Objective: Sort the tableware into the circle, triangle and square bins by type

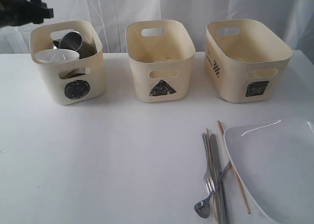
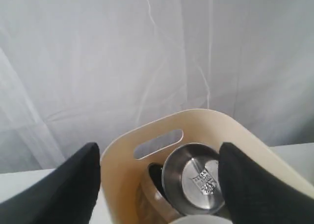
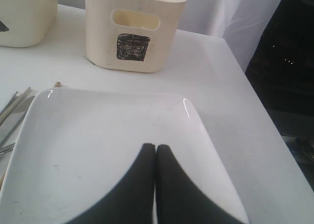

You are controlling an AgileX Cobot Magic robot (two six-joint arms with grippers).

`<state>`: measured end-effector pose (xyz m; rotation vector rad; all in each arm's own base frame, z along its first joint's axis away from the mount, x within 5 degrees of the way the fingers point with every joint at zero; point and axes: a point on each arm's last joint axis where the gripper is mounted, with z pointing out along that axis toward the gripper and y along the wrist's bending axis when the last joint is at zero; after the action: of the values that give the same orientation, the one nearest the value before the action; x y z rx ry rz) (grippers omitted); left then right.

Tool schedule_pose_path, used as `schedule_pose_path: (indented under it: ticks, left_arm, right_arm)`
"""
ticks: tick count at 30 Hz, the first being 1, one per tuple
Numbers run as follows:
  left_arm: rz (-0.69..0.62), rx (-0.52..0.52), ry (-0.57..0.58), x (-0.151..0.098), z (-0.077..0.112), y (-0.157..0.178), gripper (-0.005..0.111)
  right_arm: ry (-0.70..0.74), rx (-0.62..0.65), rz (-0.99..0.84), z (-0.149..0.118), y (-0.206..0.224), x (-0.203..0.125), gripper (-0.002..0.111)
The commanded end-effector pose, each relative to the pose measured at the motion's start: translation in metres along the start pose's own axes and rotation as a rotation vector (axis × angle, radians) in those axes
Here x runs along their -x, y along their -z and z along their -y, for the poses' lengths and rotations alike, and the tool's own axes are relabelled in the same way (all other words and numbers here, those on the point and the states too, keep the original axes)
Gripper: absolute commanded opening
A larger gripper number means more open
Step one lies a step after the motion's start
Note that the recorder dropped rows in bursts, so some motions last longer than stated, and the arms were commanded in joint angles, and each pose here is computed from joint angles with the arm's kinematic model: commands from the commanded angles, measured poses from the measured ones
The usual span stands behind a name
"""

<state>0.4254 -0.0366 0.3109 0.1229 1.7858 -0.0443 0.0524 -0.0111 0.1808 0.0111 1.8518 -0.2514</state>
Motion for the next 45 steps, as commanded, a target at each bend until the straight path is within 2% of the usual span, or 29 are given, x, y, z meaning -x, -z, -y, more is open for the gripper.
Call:
schedule_pose_path:
  ticks: [1,3,6,9,11,13,18,22,27,31,34,37,39,41,45]
  left_arm:
    - [-0.168,0.051,0.012,0.042,-0.006,0.068,0.061]
    - [-0.279,0.075,-0.028,0.049,-0.008,0.099,0.047]
    - [-0.463,0.106,-0.160,0.052,-0.014,0.141,0.022]
    - [-0.685,0.098,-0.217,0.038,-0.016,0.167,0.000]
    - [-0.789,0.076,-0.251,0.024,-0.016,0.176,0.000]
    - [-0.823,0.045,-0.258,0.009,-0.013,0.182,0.000]
    - [-0.707,-0.045,-0.183,-0.025,0.000,0.207,0.000]
    - [-0.518,-0.066,-0.121,-0.043,0.007,0.243,0.000]
    - [-0.163,-0.037,-0.080,-0.043,0.009,0.305,0.000]
    - [-0.005,-0.046,-0.046,-0.044,0.012,0.345,0.000]
    - [0.026,-0.045,-0.057,-0.051,0.012,0.359,0.000]
    - [-0.012,-0.042,-0.075,-0.061,0.012,0.360,0.000]
    - [-0.053,0.012,-0.084,-0.066,0.007,0.361,0.000]
    - [-0.071,0.072,-0.140,-0.067,0.002,0.361,0.000]
    - [-0.154,0.080,-0.095,-0.076,0.001,0.362,0.000]
  right_arm:
    - [0.006,-0.007,0.012,0.001,0.000,0.001,0.000]
    - [0.006,-0.007,0.012,0.001,0.000,0.001,0.000]
    - [0.006,-0.007,0.012,0.001,0.000,0.001,0.000]
    - [0.006,-0.007,0.012,0.001,0.000,0.001,0.000]
    - [0.006,-0.007,0.012,0.001,0.000,0.001,0.000]
    - [0.006,-0.007,0.012,0.001,0.000,0.001,0.000]
    - [0.006,-0.007,0.012,0.001,0.000,0.001,0.000]
    - [0.006,-0.007,0.012,0.001,0.000,0.001,0.000]
    - [0.006,-0.007,0.012,0.001,0.000,0.001,0.000]
    - [0.006,-0.007,0.012,0.001,0.000,0.001,0.000]
    - [0.006,-0.007,0.012,0.001,0.000,0.001,0.000]
    - [0.006,-0.007,0.012,0.001,0.000,0.001,0.000]
    - [0.006,-0.007,0.012,0.001,0.000,0.001,0.000]
    - [0.006,-0.007,0.012,0.001,0.000,0.001,0.000]
    - [0.006,-0.007,0.012,0.001,0.000,0.001,0.000]
